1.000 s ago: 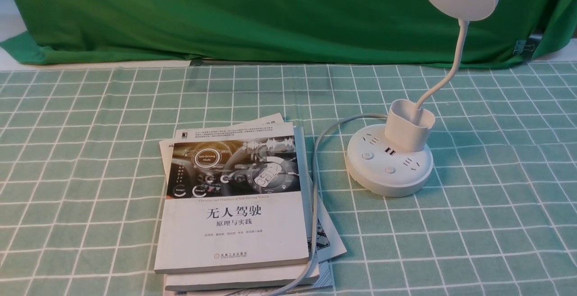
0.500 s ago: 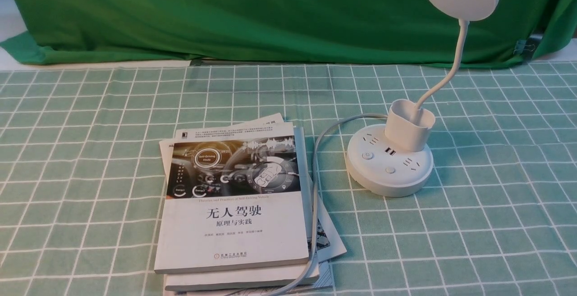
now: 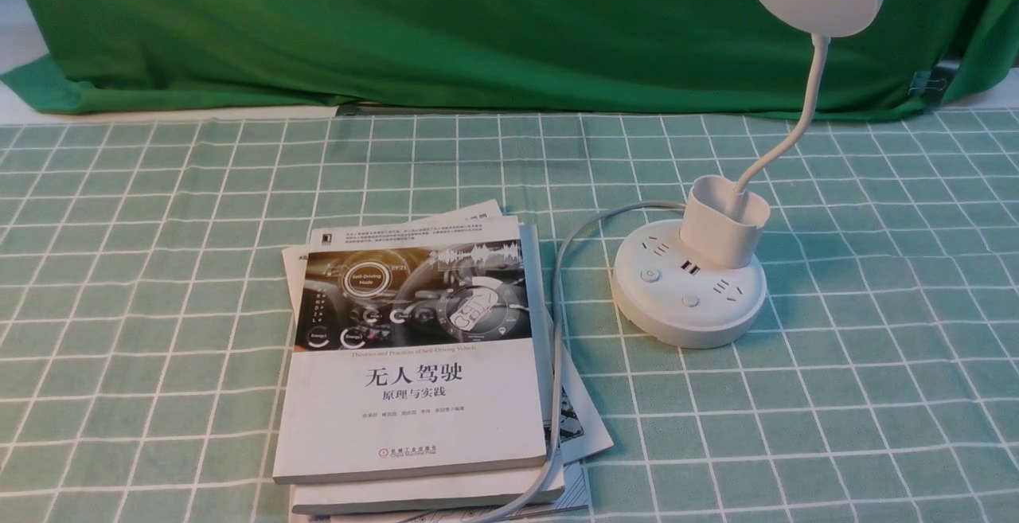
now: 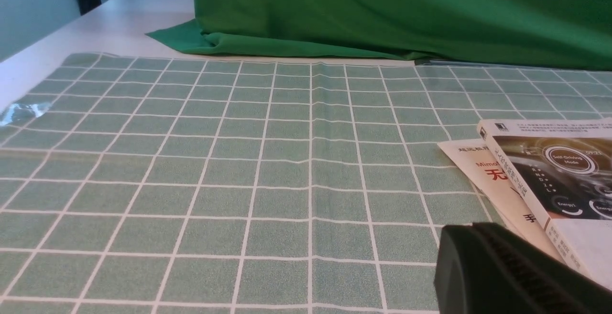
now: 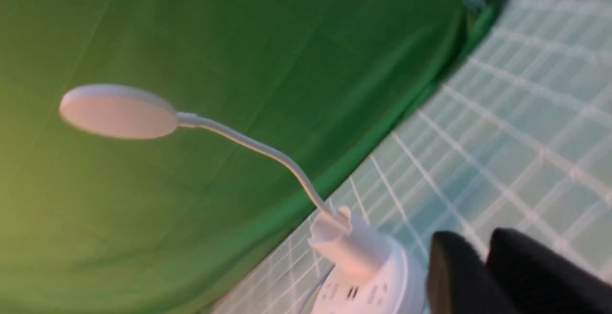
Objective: Turn on the table lamp.
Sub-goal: 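Press the button on the base of the white desk lamp with the right gripper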
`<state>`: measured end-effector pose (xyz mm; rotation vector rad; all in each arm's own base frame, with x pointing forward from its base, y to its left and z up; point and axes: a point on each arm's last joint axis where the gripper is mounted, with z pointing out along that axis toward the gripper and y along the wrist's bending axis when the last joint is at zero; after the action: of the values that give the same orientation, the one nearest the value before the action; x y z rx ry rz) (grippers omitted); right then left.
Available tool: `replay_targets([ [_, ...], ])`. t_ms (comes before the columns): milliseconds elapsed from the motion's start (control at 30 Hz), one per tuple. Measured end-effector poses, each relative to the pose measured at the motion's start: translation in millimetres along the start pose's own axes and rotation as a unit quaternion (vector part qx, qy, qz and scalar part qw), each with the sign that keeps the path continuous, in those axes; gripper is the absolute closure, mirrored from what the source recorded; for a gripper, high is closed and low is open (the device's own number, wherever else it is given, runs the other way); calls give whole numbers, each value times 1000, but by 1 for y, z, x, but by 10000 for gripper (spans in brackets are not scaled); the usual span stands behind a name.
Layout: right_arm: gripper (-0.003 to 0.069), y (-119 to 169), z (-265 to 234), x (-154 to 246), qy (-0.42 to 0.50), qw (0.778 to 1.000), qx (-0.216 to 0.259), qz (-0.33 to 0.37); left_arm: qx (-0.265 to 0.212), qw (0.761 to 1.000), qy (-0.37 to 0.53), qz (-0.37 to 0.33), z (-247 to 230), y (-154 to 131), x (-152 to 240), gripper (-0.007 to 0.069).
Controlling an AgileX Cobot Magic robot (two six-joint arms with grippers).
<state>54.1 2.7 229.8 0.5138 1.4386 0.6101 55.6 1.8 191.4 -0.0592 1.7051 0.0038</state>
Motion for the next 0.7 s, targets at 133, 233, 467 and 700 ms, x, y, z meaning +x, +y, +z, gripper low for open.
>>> replay_targets([
  [133,629,42,5,-45,-7,982,-16,-187,0,1000,0,0,0,0,0,604],
  [233,630,76,25,-77,70,944,-10,-323,0,1000,0,0,0,0,0,604],
  [467,630,121,82,-93,280,858,-73,-425,0,1000,0,0,0,0,0,604],
  [700,630,136,126,-43,383,784,-160,-462,0,1000,0,0,0,0,0,604],
])
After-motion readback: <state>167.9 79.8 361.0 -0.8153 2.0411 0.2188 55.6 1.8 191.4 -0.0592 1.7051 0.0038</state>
